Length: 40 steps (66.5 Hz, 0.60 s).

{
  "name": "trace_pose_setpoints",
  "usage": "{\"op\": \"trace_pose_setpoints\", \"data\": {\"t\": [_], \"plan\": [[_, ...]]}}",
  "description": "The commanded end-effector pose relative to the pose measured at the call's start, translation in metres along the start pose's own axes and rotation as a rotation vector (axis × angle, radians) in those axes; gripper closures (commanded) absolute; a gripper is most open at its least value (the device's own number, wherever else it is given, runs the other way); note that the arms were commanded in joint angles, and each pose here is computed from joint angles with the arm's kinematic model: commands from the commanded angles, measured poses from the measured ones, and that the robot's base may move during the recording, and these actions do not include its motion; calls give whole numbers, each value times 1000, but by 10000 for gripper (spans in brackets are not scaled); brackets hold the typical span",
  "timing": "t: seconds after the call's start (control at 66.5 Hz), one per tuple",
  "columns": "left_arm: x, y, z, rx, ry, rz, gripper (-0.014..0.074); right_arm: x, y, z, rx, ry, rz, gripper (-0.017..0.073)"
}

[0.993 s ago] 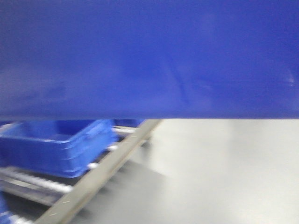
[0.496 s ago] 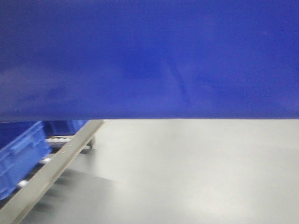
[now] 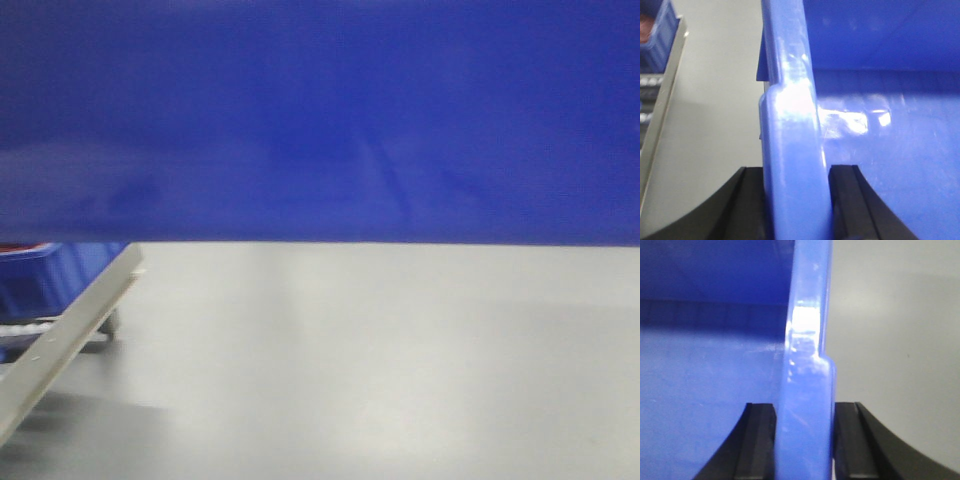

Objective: Move blue bin to conveyor side
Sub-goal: 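Hold the bin with both grippers while the base backs away from shelf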

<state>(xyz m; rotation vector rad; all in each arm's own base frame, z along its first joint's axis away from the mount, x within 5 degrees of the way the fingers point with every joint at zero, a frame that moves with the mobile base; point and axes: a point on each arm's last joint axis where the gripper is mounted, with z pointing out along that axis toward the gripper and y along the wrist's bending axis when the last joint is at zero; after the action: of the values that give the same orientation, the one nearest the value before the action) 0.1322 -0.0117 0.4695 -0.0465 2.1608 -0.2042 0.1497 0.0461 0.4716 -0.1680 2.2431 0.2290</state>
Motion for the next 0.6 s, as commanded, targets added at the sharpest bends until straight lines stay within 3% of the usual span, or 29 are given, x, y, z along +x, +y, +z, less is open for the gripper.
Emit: {"op": "trace_pose_setpoints", "data": {"t": [0.0, 0.587], "plan": [[-13, 3, -9, -43, -149, 44, 612, -10, -8, -11, 79, -133, -43, 640], [-13, 3, -9, -43, -151, 45, 612, -10, -8, -11, 79, -133, -43, 640]]}}
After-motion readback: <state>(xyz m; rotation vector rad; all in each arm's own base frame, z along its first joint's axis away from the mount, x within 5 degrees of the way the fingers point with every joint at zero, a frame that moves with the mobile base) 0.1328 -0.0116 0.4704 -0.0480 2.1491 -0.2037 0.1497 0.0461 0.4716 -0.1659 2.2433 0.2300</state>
